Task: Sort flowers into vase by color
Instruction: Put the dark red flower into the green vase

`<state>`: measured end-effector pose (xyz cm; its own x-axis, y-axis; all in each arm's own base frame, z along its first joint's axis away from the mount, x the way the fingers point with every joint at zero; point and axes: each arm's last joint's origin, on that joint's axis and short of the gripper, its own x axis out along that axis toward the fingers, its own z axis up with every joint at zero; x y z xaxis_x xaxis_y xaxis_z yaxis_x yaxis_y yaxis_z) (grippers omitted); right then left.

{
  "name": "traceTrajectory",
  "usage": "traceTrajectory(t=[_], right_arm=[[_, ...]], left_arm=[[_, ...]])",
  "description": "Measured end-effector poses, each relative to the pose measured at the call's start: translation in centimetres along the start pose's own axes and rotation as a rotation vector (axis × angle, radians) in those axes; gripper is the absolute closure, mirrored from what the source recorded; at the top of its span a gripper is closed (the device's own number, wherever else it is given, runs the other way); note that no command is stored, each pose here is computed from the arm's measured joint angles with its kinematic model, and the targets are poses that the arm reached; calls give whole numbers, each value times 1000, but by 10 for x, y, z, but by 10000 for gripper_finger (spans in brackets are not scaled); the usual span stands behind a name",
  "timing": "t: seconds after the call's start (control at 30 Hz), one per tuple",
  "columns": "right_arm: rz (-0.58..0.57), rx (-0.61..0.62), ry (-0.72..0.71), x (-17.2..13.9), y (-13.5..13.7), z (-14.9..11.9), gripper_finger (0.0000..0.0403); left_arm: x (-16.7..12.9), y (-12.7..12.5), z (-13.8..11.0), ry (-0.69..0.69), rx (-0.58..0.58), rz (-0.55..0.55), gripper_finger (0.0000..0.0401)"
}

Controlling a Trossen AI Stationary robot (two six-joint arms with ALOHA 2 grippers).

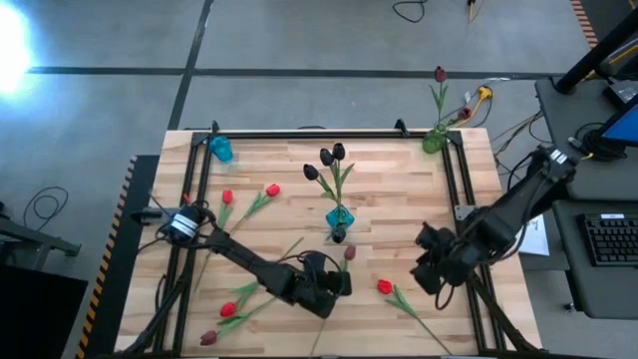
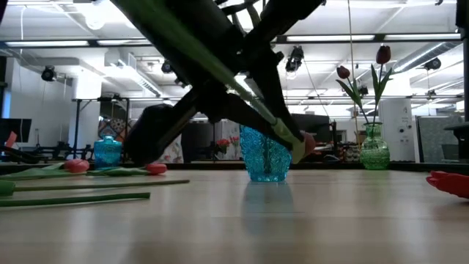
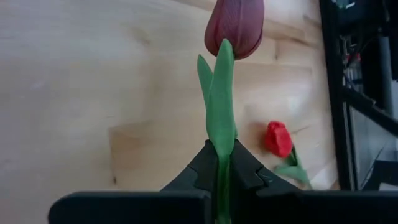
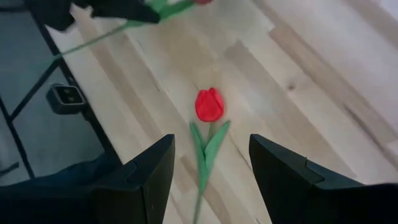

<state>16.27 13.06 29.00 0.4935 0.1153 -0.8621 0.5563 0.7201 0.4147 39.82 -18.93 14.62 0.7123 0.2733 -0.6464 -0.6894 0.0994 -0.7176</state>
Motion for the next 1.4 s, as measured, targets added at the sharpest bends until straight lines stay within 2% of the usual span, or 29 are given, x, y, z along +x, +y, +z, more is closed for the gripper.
traceTrajectory(t=[0.17, 0.27, 0.4, 0.53, 0.67, 0.93, 1.03, 1.27, 1.4], right_arm=[[-27, 1, 6, 23, 5, -5, 204], [-13, 5, 0, 33, 11, -6, 204], [-2, 25, -2, 47, 20, -7, 204], [-5, 99, -2, 63, 27, -9, 204], [-6, 217, -3, 85, 36, -13, 204], [14, 523, -127, 135, 59, -11, 204], [-3, 610, -210, 150, 67, -3, 204], [-95, 753, -289, 193, 67, 22, 204], [-121, 839, -305, 209, 64, 26, 204]], left_arm=[[5, -6, 6, -6, 0, -32, 371], [7, -12, 8, 21, -1, -76, 328], [6, -12, 7, 42, 43, -63, 261], [-9, -13, 8, 62, 147, -26, 211], [-33, -9, 17, 148, 318, 107, 179], [-114, 6, 55, 154, 723, 420, 168], [-134, 13, 70, 160, 842, 473, 170], [-156, 48, 83, 214, 961, 496, 171], [-160, 81, 87, 206, 964, 555, 171]])
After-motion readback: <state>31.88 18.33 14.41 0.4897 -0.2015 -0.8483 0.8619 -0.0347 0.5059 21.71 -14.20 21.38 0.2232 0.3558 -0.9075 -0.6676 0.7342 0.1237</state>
